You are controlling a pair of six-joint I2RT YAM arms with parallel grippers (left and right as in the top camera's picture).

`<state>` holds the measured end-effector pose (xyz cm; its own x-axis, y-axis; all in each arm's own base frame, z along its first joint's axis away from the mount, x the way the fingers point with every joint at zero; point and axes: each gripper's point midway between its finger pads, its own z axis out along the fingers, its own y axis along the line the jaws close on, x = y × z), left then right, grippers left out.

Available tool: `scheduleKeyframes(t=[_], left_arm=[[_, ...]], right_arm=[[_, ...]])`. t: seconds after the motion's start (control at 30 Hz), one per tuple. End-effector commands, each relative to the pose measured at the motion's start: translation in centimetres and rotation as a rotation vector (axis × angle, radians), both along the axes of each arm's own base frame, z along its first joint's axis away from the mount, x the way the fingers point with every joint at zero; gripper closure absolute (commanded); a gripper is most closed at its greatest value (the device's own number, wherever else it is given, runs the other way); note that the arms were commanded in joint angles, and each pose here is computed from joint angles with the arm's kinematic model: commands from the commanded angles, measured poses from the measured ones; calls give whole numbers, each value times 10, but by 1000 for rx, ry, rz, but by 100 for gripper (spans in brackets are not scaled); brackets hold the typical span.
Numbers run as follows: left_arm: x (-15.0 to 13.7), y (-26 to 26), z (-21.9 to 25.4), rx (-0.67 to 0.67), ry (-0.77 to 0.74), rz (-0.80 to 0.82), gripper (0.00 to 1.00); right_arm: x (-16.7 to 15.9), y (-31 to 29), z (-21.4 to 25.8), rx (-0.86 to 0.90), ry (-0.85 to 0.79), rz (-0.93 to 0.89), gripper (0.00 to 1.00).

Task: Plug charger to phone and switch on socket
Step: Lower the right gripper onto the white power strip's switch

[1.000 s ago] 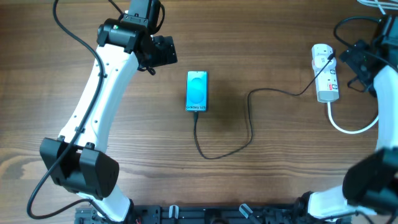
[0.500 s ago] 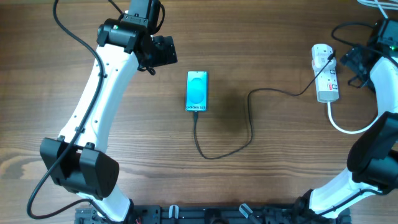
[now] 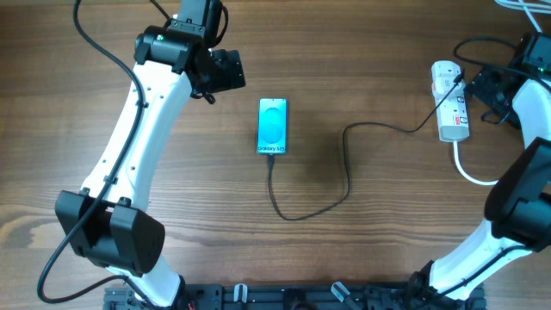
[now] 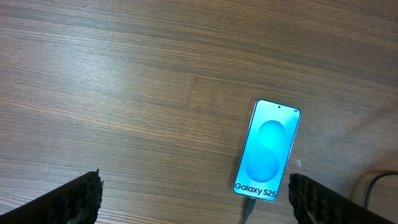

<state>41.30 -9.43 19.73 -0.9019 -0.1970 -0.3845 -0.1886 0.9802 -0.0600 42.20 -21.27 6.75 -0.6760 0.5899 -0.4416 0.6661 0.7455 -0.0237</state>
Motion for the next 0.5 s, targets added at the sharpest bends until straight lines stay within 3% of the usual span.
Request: scheduleKeyframes(t=[0.0,0.47], left_arm=[[1,4,-5,11,6,25,0],[1,4,-5,11,6,25,0]], right_arm=[[-1,-3,-19,16,28,13,0],[10,4,-50,79,28,107,0]])
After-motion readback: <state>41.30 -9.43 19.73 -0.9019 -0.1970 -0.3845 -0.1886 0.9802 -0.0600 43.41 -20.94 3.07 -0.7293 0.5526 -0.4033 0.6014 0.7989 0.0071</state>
